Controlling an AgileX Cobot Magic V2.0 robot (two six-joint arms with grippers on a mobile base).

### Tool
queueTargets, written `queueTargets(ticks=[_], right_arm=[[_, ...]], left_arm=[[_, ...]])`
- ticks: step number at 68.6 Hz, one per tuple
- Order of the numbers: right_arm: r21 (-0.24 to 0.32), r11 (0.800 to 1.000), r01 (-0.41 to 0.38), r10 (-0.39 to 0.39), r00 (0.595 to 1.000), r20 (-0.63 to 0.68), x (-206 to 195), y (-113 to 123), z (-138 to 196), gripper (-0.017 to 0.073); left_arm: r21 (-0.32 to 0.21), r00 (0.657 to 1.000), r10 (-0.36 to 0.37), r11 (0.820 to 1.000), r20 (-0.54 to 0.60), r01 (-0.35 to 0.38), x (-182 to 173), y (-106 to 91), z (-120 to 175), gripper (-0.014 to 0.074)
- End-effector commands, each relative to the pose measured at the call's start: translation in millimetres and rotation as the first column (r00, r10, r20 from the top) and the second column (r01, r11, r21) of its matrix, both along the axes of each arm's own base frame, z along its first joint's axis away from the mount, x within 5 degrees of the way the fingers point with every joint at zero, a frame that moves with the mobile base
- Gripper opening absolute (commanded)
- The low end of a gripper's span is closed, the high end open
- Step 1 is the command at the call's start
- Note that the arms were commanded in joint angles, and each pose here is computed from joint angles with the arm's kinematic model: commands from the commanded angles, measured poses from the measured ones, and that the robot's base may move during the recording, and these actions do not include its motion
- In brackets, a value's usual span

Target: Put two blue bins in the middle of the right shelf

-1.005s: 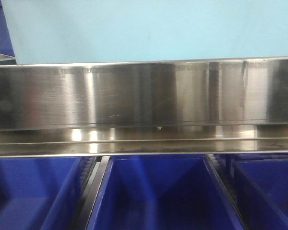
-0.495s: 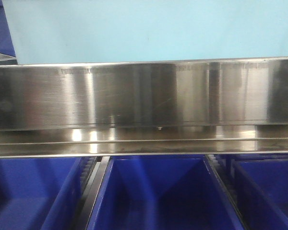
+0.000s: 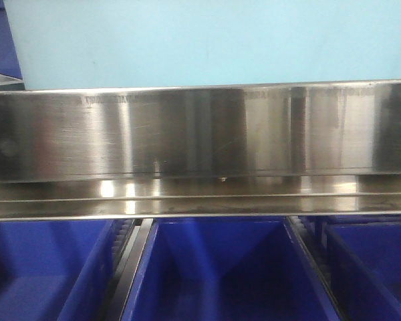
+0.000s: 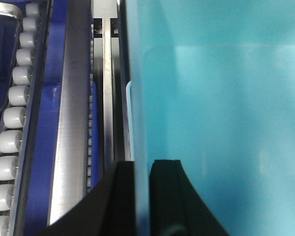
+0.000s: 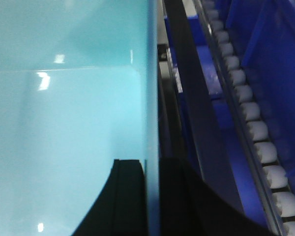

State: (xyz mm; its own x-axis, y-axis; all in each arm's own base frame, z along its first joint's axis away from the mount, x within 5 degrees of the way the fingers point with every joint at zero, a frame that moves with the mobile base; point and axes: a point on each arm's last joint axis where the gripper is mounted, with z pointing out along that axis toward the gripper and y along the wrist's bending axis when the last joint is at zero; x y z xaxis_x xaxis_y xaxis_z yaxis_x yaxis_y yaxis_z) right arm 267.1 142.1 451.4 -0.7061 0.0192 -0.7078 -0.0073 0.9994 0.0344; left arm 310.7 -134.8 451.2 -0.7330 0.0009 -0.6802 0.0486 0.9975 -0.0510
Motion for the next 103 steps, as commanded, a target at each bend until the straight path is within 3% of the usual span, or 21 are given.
queueTargets(ticks=[1,31,56,103], right_arm=[[0.053,0.998,-0.037,0.035,0.999,0.036,7.0,2.8,3.3,-0.0162],[0.035,0.997,-0.065,0.066,0.998,-0.009,17.0,7.3,-8.3,-0.0162],[0.019,0.999,-0.044,0.045,0.998,-0.047,22.3,5.1,-15.3,-0.0162],[0.026,0.998,-0.050,0.052,0.997,-0.064,28.1,9.8,-22.0,-0.0162]], left_arm=[[-0.069,0.999,-0.047,0.996,0.025,0.048,-4.2,-6.9,7.4,-0.0111],[-0.070,0.999,-0.054,0.996,-0.004,0.054,2.6,-11.9,-1.3,-0.0111],[-0.071,0.997,-0.061,0.996,-0.046,0.058,12.8,-19.1,-15.1,-0.0111],[-0.049,0.998,-0.055,0.997,-0.043,0.053,15.1,-18.3,-16.9,-0.0111]])
